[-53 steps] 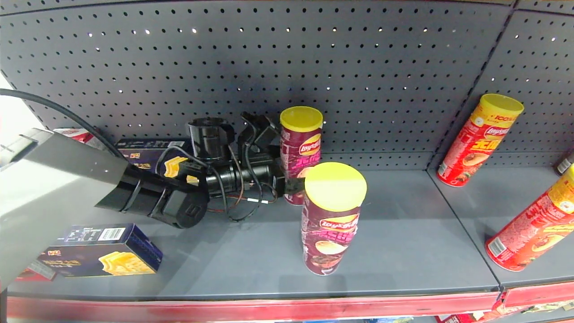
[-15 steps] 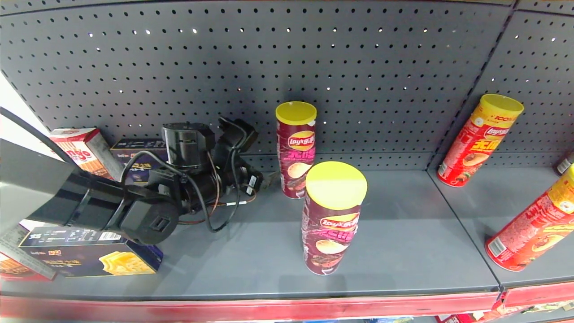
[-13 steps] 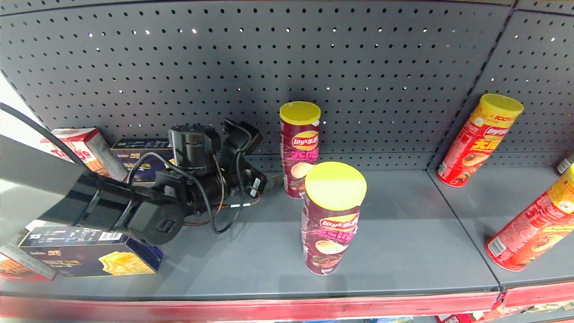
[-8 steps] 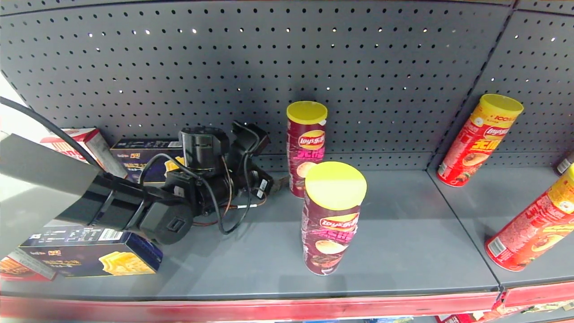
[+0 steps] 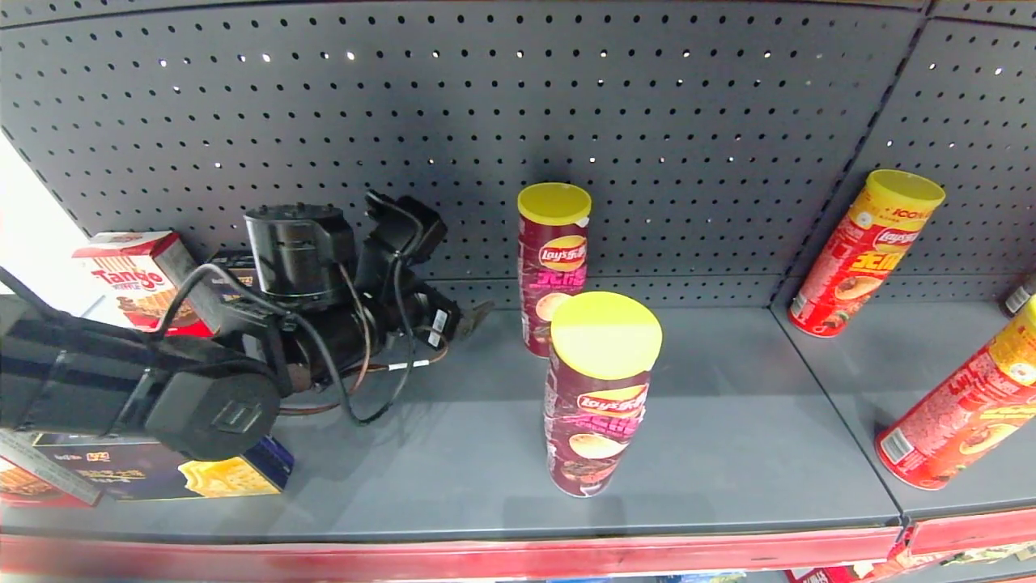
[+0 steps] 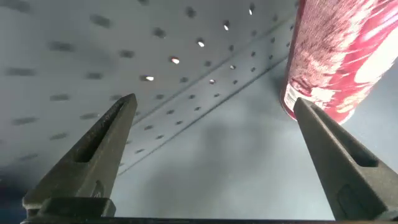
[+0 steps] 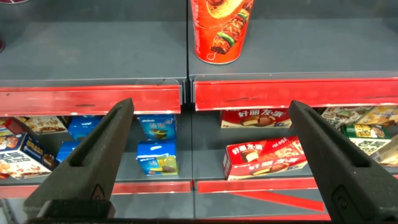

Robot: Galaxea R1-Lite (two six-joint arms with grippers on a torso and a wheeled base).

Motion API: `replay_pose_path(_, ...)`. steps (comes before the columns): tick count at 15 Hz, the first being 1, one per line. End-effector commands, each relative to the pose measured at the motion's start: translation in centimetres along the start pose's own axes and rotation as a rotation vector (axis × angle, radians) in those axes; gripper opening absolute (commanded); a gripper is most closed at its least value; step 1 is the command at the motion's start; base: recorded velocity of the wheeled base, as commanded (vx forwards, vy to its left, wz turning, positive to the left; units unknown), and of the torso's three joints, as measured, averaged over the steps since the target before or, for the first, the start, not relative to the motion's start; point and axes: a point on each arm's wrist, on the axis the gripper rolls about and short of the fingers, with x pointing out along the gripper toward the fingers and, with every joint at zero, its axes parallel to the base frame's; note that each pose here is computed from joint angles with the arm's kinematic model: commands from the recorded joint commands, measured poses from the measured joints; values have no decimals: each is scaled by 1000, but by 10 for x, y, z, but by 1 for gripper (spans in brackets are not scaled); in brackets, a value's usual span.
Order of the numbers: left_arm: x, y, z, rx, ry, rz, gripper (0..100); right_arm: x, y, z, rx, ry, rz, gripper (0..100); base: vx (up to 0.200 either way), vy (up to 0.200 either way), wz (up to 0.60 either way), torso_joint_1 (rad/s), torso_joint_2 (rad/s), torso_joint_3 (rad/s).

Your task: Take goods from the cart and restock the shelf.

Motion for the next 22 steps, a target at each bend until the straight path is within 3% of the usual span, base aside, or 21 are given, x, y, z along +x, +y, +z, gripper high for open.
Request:
replay_pose_path(1,-50,11,29,1,-82,74,100,0,0,0,0,1,1,100,0,0,0,0,0,0)
replay_pose_path(3,-77,12,32,-4,-86,119,100,0,0,0,0,1,1,100,0,0,0,0,0,0)
replay_pose_path(5,-99,8,21,-11,-59,127,100,0,0,0,0,1,1,100,0,0,0,0,0,0)
replay_pose_path(6,-105,8,20,-17,-88,130,100,0,0,0,-2,1,2,100,0,0,0,0,0,0)
replay_pose_path(7,-106,7,19,-19,-108,132,100,0,0,0,-3,1,5,100,0,0,0,0,0,0)
replay_pose_path(9,-112,7,12,-40,-102,130,100,0,0,0,-2,1,5,100,0,0,0,0,0,0)
replay_pose_path(15,-122,7,4,-43,-93,122,100,-1,0,5,65,-22,-8,100,0,0,0,0,0,0)
replay_pose_path(16,-128,5,0,-43,-84,122,100,-9,-2,47,164,-127,-68,100,0,0,0,0,0,0)
replay_pose_path(17,-136,6,-4,-43,-77,130,100,2,-4,98,310,-110,-151,100,0,0,0,0,0,0)
replay_pose_path(18,-136,6,-4,-43,-77,130,100,2,-4,98,310,-110,-151,100,0,0,0,0,0,0)
replay_pose_path(19,-142,15,-9,-44,-68,161,100,8,-2,120,60,-74,58,100,0,0,0,0,0,0)
replay_pose_path(21,-143,17,-10,-45,-63,170,100,12,-1,112,29,-21,96,100,0,0,0,0,0,0)
replay_pose_path(22,-142,17,-9,-41,-67,169,100,14,2,114,20,-4,258,100,0,0,0,0,0,0)
